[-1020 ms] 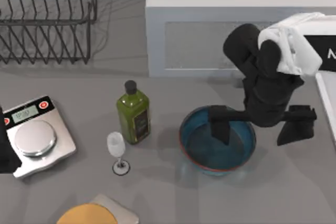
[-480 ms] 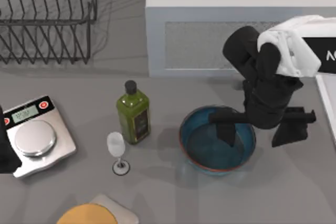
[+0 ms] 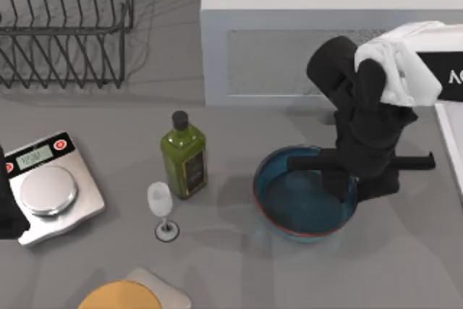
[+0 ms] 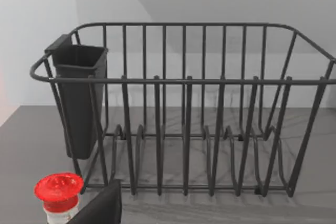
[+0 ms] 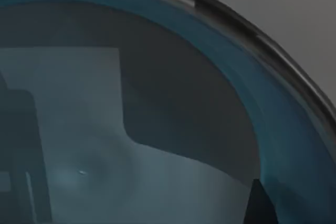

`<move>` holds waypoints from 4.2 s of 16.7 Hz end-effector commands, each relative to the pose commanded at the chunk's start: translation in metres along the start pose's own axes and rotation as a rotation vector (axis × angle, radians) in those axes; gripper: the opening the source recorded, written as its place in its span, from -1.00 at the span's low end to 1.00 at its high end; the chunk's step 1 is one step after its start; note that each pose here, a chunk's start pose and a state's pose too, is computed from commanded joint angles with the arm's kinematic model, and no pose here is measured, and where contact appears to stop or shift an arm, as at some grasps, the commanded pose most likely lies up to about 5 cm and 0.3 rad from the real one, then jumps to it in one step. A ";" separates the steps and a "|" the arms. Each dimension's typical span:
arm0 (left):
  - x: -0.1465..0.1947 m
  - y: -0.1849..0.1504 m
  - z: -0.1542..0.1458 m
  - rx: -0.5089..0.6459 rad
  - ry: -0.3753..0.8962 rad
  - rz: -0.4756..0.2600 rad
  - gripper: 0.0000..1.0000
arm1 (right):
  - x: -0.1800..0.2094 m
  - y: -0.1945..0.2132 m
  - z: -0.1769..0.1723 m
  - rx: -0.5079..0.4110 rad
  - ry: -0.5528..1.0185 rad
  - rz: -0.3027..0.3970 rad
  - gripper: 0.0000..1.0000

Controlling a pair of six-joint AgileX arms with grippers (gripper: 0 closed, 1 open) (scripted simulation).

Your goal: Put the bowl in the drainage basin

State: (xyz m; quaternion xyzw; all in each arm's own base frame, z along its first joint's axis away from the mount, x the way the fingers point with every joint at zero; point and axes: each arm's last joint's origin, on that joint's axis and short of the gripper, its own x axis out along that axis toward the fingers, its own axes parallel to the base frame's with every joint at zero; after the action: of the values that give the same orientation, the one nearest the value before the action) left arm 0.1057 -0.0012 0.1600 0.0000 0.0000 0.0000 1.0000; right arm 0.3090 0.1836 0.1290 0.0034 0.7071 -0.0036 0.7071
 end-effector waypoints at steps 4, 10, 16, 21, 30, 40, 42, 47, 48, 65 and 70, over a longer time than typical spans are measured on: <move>0.000 0.000 0.000 0.000 0.000 0.000 1.00 | 0.000 0.000 0.000 0.000 0.000 0.000 -1.00; 0.000 0.000 0.000 0.000 0.000 0.000 1.00 | -0.001 0.000 0.000 0.000 -0.002 0.001 -1.00; 0.000 0.000 0.000 0.000 0.000 0.000 1.00 | -0.057 0.010 0.007 -0.011 0.012 -0.005 -1.00; 0.000 0.000 0.000 0.000 0.000 0.000 1.00 | -0.132 0.004 0.003 -0.004 0.016 -0.009 -1.00; 0.000 0.000 0.000 0.000 0.000 0.000 1.00 | -0.156 0.000 -0.001 0.001 -0.034 0.033 -1.00; 0.000 0.000 0.000 0.000 0.000 0.000 1.00 | -0.205 -0.075 0.026 0.121 -0.637 0.448 -1.00; 0.000 0.000 0.000 0.000 0.000 0.000 1.00 | -0.199 -0.107 0.036 0.152 -0.770 0.475 -1.00; 0.000 0.000 0.000 0.000 0.000 0.000 1.00 | -0.156 -0.196 0.044 0.184 -1.064 0.423 -1.00; 0.000 0.000 0.000 0.000 0.000 0.000 1.00 | -0.146 -0.214 0.041 0.180 -1.120 0.397 -1.00; 0.000 0.000 0.000 0.000 0.000 0.000 1.00 | -0.080 -0.320 -0.039 0.000 -1.571 0.000 -1.00; 0.000 0.000 0.000 0.000 0.000 0.000 1.00 | -0.065 -0.323 -0.033 0.005 -1.562 0.007 -1.00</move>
State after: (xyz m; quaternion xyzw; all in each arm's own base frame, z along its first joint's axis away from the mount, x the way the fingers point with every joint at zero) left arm 0.1057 -0.0012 0.1600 0.0000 0.0000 0.0000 1.0000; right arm 0.2731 -0.1394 0.1937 0.0037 0.0044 -0.0044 1.0000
